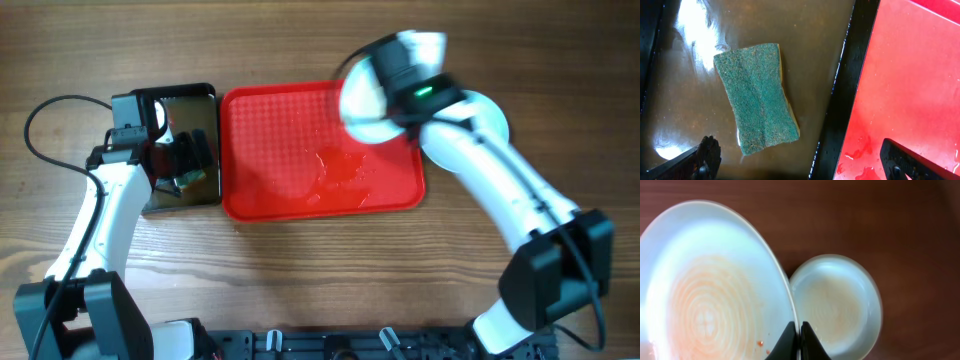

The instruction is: Clean dirty plates on tray and stack at the side

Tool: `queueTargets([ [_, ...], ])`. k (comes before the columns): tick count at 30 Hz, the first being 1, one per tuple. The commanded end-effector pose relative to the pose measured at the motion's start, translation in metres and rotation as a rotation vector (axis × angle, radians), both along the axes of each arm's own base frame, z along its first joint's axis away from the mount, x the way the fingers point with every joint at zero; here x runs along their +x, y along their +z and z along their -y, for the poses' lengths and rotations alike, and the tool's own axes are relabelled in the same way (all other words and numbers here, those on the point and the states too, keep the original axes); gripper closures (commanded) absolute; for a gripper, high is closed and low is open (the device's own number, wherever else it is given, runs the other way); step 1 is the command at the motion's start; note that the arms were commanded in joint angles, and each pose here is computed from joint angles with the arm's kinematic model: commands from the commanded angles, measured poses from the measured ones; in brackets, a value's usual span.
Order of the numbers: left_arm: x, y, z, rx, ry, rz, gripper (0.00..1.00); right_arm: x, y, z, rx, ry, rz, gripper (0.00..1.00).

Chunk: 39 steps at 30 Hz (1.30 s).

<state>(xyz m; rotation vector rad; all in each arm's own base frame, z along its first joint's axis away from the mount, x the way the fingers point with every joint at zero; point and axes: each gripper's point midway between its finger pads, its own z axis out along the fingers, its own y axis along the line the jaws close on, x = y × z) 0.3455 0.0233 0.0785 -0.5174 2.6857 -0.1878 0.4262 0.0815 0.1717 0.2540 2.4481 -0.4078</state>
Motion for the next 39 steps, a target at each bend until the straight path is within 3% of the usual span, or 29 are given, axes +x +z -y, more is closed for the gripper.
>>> queueTargets([
  [1, 0.002, 0.004, 0.003, -0.013, -0.001, 0.015, 0.00, 0.002, -0.018, 0.050, 0.387, -0.218, -0.048, 0.96],
  [6, 0.002, 0.004, 0.003, -0.013, -0.001, 0.015, 0.00, -0.009, -0.058, 0.129, 0.560, -0.379, -0.133, 0.96],
  [13, 0.002, 0.004, 0.003, -0.013, -0.001, 0.015, 0.00, -0.037, -0.092, 0.164, 0.515, -0.475, -0.195, 0.95],
  [14, 0.002, 0.004, 0.003, -0.013, -0.001, 0.015, 0.00, -0.039, -0.095, 0.163, 0.515, -0.477, -0.200, 0.89],
  [16, 0.002, 0.004, 0.003, -0.013, -0.001, 0.015, 0.00, -0.042, -0.098, 0.163, 0.515, -0.479, -0.210, 0.63],
  [18, 0.002, 0.004, 0.003, -0.013, -0.001, 0.015, 0.00, -0.044, -0.099, 0.162, 0.515, -0.480, -0.220, 0.55],
  [19, 0.002, 0.004, 0.003, -0.013, -0.001, 0.015, 0.00, -0.045, -0.100, 0.157, 0.530, -0.451, -0.238, 0.45],
  [22, 0.003, 0.004, 0.003, -0.013, -0.001, 0.016, 0.00, -0.039, -0.095, 0.112, 0.679, -0.125, -0.296, 0.35],
  [25, 0.005, 0.006, 0.009, -0.007, -0.029, 0.028, 0.00, -0.038, -0.091, 0.077, 0.704, 0.065, -0.324, 0.01],
  [31, 0.001, 0.003, 0.044, 0.035, -0.154, 0.008, 0.00, -0.049, -0.097, -0.007, 0.486, 0.288, -0.409, 0.00],
  [36, -0.086, -0.018, 0.028, -0.004, -0.077, -0.361, 0.00, -0.085, -0.066, -0.026, 0.490, 0.276, -0.445, 0.01],
  [39, -0.110, -0.016, 0.031, -0.027, -0.078, -0.453, 0.00, -0.103, -0.034, -0.022, 0.490, 0.289, -0.406, 0.00],
])
